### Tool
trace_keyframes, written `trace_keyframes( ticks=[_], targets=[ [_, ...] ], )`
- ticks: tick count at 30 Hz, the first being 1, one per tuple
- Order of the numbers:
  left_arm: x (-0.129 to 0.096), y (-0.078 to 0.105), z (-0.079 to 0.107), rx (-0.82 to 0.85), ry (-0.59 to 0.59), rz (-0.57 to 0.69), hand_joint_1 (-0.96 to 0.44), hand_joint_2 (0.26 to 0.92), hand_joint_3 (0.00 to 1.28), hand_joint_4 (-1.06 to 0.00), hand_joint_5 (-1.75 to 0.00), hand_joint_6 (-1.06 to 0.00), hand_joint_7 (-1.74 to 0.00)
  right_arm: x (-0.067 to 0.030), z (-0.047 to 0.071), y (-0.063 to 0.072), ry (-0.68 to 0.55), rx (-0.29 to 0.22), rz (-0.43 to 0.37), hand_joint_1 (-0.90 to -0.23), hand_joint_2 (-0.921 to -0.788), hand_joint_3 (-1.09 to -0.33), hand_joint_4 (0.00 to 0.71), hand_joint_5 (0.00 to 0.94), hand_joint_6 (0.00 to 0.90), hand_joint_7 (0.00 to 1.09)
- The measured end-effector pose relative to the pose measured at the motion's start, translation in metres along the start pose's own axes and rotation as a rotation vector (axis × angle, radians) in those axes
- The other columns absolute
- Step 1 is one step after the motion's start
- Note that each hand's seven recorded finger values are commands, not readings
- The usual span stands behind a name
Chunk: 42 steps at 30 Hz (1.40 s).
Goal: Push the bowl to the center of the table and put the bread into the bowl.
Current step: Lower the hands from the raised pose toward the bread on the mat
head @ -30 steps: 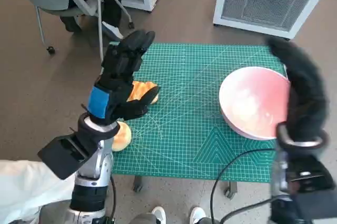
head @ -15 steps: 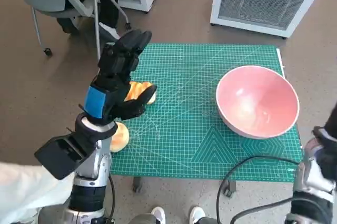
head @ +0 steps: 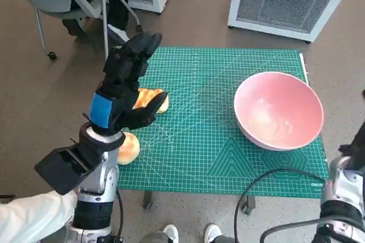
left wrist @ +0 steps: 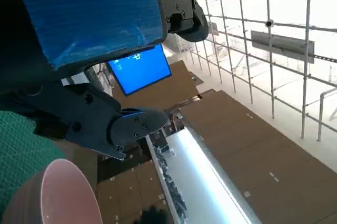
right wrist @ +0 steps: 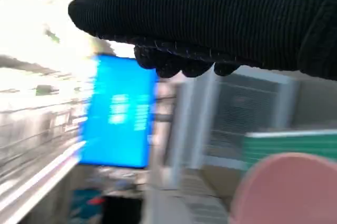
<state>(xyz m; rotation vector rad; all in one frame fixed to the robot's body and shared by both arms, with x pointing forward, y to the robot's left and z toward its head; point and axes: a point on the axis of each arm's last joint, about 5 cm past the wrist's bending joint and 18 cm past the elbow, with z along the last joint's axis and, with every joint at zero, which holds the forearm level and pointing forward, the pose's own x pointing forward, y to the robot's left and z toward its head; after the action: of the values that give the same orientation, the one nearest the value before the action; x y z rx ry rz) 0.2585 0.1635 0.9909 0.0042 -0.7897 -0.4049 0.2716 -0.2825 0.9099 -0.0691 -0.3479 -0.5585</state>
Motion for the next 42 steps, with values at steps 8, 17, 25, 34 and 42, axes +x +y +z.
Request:
trace_keyframes(
  ticks=[8,17,25,34,42],
  targets=[
    [-0.001,0.002,0.0,0.001,0.01,0.004,-0.24,0.789,0.58,0.0,-0.44,0.0,-0.66,-0.0061,-0.012,0.009,0.138,0.018,0.029,-0.358,-0.921,-0.533,0.383,0.017,0.23,0.45],
    [-0.001,0.005,0.002,0.012,0.01,0.005,-0.25,0.789,0.58,0.0,-0.45,0.0,-0.66,-0.0138,-0.019,0.033,0.249,0.046,0.104,-0.312,-0.921,-0.533,0.423,0.03,0.236,0.46],
    [-0.003,0.007,0.004,0.022,0.011,0.007,-0.25,0.791,0.57,0.0,-0.45,0.0,-0.66,-0.0173,-0.02,0.053,0.313,0.084,0.18,-0.287,-0.921,-0.547,0.421,0.022,0.252,0.48],
    [-0.005,0.007,0.005,0.028,0.009,0.008,-0.26,0.793,0.56,0.0,-0.46,0.0,-0.66,-0.0197,-0.017,0.075,0.333,0.126,0.262,-0.267,-0.921,-0.559,0.418,0.016,0.231,0.49],
    [-0.005,0.009,0.005,0.034,0.011,0.013,-0.26,0.798,0.56,0.0,-0.46,0.0,-0.66,-0.0193,-0.012,0.092,0.328,0.158,0.323,-0.278,-0.921,-0.554,0.421,0.014,0.223,0.51]
  ],
)
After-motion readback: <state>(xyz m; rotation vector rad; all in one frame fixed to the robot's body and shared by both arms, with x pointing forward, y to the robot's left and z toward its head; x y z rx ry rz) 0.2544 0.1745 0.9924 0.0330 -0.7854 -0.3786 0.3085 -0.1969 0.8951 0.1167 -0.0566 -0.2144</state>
